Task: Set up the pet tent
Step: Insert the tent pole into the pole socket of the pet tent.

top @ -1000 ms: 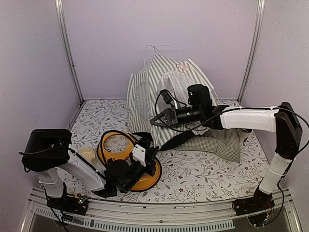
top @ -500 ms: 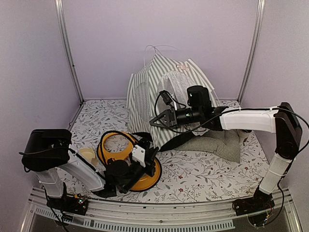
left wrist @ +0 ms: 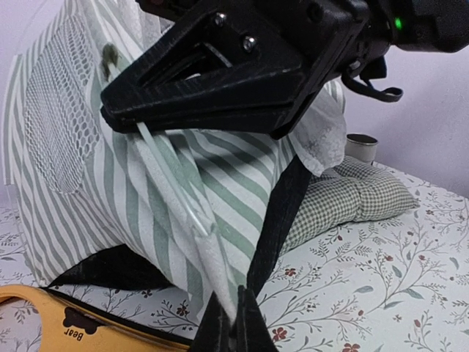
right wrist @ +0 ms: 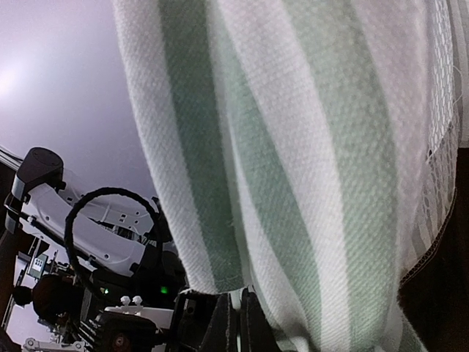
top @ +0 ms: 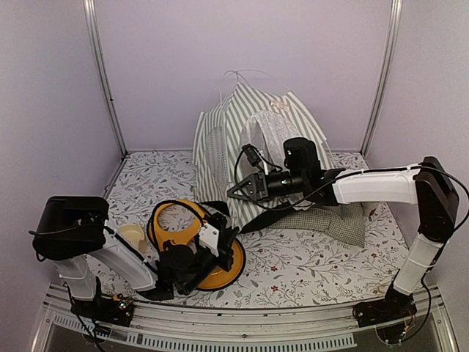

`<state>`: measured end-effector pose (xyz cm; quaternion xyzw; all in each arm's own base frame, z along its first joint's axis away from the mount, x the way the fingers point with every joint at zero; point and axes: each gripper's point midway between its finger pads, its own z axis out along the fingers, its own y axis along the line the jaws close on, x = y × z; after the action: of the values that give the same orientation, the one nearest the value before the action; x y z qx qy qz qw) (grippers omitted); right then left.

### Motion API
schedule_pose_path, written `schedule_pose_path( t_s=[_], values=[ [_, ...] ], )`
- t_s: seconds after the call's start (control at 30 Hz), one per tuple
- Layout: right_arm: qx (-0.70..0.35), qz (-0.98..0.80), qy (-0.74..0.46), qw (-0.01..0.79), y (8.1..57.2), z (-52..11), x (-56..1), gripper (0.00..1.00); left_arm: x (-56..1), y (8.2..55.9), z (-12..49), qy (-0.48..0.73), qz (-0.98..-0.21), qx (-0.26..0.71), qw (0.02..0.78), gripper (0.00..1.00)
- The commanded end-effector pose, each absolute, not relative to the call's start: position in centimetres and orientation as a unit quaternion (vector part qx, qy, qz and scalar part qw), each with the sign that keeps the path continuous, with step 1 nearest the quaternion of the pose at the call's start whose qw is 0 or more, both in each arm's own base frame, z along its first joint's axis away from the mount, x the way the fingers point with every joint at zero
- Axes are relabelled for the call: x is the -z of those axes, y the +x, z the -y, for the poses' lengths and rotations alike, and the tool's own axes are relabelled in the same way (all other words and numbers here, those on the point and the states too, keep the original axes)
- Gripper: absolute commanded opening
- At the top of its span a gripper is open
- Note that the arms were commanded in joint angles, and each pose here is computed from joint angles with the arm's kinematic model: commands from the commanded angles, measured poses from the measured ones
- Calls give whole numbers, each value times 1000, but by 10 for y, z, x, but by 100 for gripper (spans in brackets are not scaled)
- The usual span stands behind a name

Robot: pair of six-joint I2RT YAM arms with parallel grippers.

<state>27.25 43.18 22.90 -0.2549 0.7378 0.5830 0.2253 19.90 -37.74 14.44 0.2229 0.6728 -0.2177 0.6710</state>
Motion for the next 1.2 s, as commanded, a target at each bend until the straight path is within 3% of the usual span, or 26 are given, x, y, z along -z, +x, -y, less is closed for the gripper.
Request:
schedule_pose_path(
  t_s=[0.0,0.63,1.17],
  values=[
    [-588,-688,-205,374,319,-415,-302,0,-85,144,396,365,-683,226,590,0],
    [-554,-699,-195,409,313,-412,-296,0,-89,147,388,348,-686,231,596,0],
    [-557,-710,-204,381,295,-423,-273,0,-93,152,379,329,-690,237,600,0]
  ],
)
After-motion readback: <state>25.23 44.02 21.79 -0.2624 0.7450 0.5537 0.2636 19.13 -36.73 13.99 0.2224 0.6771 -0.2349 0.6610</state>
